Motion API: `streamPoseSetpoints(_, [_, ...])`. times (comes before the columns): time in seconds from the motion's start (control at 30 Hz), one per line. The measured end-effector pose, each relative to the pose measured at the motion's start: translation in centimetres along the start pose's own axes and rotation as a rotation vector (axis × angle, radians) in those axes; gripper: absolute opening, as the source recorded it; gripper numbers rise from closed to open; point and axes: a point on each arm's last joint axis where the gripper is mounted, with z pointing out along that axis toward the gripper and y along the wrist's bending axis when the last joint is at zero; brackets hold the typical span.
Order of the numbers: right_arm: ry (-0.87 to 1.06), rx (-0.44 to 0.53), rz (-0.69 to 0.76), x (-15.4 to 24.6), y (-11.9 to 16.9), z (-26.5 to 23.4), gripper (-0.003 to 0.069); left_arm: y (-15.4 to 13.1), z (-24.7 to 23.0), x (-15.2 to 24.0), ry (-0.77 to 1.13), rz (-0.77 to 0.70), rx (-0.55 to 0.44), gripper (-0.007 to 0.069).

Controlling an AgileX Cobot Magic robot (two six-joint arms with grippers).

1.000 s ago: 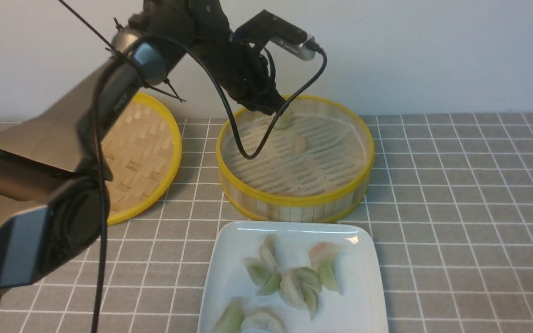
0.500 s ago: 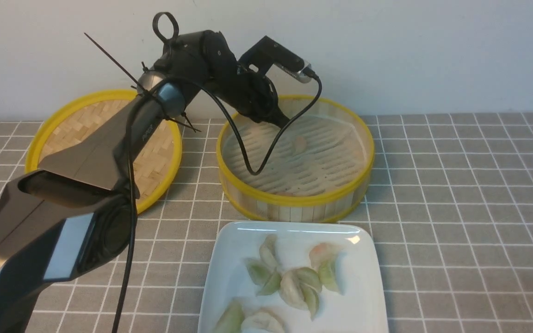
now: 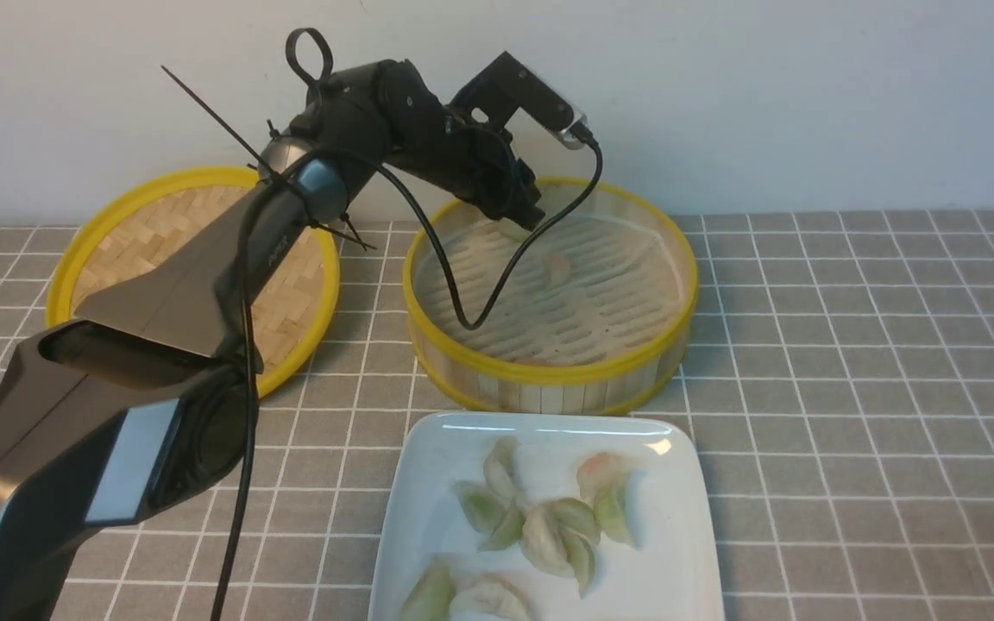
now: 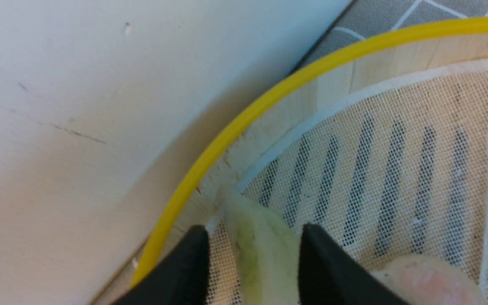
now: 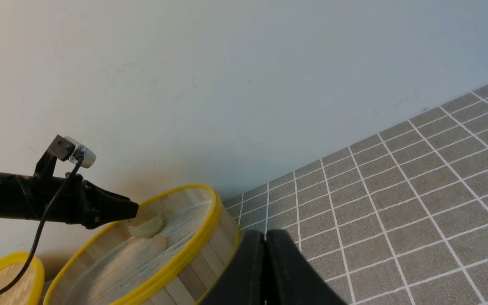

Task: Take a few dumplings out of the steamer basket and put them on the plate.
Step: Use the left arm to grab a dumpling from the steamer

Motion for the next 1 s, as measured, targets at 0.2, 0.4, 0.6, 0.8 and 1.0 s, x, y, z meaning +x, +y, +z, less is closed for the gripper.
streamPoseSetpoints(0.2, [0.001,0.0,0.0,0.0,0.0,0.0,-0.0015,-0.2,1.2,1.1,0.02,0.019,0.017,0.0385])
streamPoseSetpoints(0.4, [0.001,0.0,0.0,0.0,0.0,0.0,-0.0015,-0.5,2.1,2.0,0.035,0.016,0.034,0.0395])
streamPoseSetpoints(0.6, [0.001,0.0,0.0,0.0,0.0,0.0,-0.0015,-0.6,2.8,2.7,0.045,0.031,0.043,0.038])
streamPoseSetpoints(0.8, [0.001,0.0,0.001,0.0,0.0,0.0,-0.0015,-0.7,2.9,2.7,0.04,0.029,0.049,0.0176])
streamPoseSetpoints(1.0, [0.001,0.0,0.01,0.0,0.0,0.0,-0.0015,-0.6,2.2,2.3,0.053,0.001,0.056,0.0185])
